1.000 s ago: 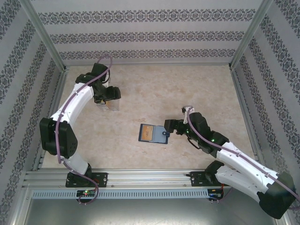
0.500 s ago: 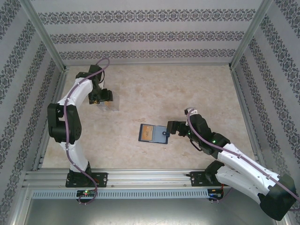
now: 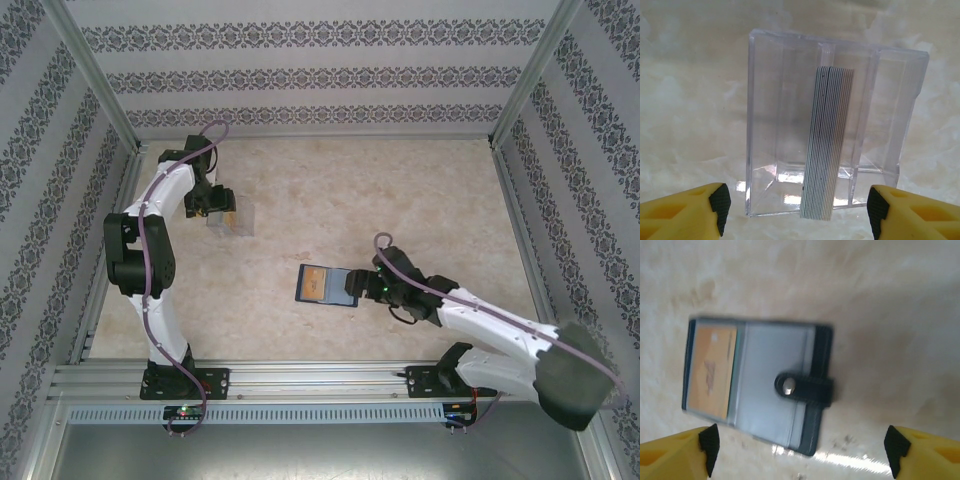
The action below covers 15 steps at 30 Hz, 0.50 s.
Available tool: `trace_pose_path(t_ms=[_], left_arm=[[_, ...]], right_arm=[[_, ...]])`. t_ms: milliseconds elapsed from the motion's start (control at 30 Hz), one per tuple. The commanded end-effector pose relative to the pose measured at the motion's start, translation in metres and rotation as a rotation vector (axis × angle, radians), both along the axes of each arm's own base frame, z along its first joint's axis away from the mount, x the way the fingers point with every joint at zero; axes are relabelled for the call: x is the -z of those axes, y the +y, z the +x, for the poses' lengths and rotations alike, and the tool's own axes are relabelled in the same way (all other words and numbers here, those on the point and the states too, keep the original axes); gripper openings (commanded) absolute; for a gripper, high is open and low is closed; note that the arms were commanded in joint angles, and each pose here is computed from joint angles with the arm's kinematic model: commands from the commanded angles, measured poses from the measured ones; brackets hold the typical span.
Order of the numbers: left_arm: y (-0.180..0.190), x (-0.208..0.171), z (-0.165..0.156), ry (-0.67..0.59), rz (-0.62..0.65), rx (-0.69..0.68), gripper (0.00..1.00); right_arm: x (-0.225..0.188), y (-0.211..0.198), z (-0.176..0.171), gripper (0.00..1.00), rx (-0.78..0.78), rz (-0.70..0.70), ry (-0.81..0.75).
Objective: Put the credit cards into the card holder
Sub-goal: Flip over the card slot in the card holder.
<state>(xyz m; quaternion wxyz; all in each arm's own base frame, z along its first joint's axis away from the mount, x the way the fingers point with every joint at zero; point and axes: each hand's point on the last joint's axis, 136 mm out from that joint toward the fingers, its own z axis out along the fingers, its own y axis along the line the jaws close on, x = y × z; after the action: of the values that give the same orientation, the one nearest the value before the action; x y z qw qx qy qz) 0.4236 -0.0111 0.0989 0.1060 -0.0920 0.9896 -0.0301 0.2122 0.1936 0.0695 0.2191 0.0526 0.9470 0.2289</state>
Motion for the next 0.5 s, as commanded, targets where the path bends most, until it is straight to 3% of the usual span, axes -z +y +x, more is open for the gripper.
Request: trace_pose_path(t_ms=[0,300,467], left_arm=[[0.004,-0.019,0.001,-0.059,0.0,0.003,0.74],[0.003,-0.03,0.0,-0.088,-0.008,-0.011,0.75],[-0.009,-0.042,-0.013,-0.116,-0.093,-0.044,0.75]], right_arm=[[-0.001,0.03,-0.004,0.81,0.015,0.123,0.082],[0.005,0.044,0.004,0.69,-0.005,0.123,0.094],[0.007,0.054,0.004,0.61,-0.022,0.154,0.113]])
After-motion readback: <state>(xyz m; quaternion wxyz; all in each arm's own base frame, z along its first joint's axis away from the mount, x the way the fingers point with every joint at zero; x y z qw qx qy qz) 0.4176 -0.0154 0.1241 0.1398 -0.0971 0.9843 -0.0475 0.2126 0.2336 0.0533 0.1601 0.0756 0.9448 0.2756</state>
